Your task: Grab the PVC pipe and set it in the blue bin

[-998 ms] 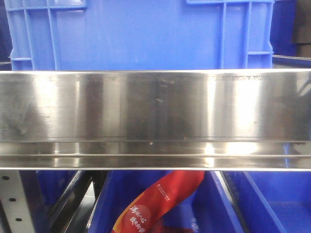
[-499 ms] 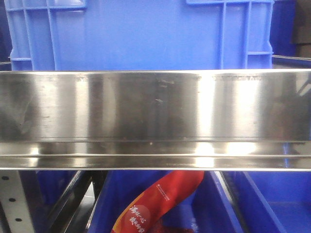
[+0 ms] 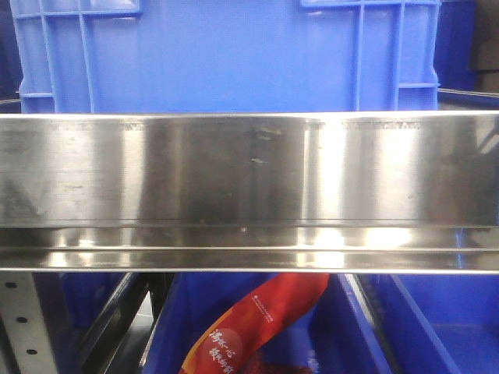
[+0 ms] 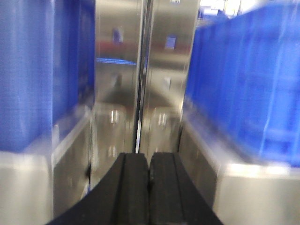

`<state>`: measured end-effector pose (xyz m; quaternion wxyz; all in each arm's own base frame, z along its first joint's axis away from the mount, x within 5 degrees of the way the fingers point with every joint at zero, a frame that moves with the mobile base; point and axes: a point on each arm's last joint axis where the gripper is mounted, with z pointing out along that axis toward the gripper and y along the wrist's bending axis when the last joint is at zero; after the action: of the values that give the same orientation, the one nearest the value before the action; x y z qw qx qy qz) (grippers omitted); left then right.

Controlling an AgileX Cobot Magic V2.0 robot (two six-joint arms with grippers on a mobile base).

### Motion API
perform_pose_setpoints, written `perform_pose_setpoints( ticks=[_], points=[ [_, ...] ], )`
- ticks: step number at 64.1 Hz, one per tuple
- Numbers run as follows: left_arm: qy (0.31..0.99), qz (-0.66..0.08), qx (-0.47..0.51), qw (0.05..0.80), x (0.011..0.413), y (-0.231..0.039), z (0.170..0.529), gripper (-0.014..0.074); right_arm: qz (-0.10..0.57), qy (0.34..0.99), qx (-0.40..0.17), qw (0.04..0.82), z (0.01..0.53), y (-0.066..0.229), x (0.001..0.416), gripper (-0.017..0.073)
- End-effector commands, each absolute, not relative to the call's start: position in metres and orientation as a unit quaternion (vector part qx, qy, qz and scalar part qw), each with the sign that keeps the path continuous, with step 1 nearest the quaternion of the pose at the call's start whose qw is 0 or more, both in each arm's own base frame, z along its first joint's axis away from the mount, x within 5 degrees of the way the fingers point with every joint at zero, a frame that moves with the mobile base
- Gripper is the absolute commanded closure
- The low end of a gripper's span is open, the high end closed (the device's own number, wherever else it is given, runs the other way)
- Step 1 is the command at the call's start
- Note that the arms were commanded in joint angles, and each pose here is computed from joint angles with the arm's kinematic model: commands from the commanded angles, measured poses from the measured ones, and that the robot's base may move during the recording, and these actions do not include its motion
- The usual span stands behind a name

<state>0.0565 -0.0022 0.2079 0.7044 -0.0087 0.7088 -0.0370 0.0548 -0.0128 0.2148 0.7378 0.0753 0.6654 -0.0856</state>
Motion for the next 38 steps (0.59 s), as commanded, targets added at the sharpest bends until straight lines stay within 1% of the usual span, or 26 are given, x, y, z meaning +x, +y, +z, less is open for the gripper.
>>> perform_pose_setpoints(
  ticks=[1,5,38],
  points=[
    [0.681,-0.034,-0.006,0.731,0.0562,-0.0022,0.2117,0.0704,-0.090,0.660,0.074,0.742,0.2160,-0.0130,0.0543,0.0727],
    [0.680,-0.023,0.004,0.733,0.0562,-0.0022,0.2120,0.0704,-0.090,0.660,0.074,0.742,0.2160,-0.0130,0.0543,0.0727],
    [0.676,-0.021,0.007,0.737,0.0561,-0.0022,0.2132,0.0704,-0.090,0.660,0.074,0.742,0.2160,-0.0130,0.0543,0.0727]
  ],
)
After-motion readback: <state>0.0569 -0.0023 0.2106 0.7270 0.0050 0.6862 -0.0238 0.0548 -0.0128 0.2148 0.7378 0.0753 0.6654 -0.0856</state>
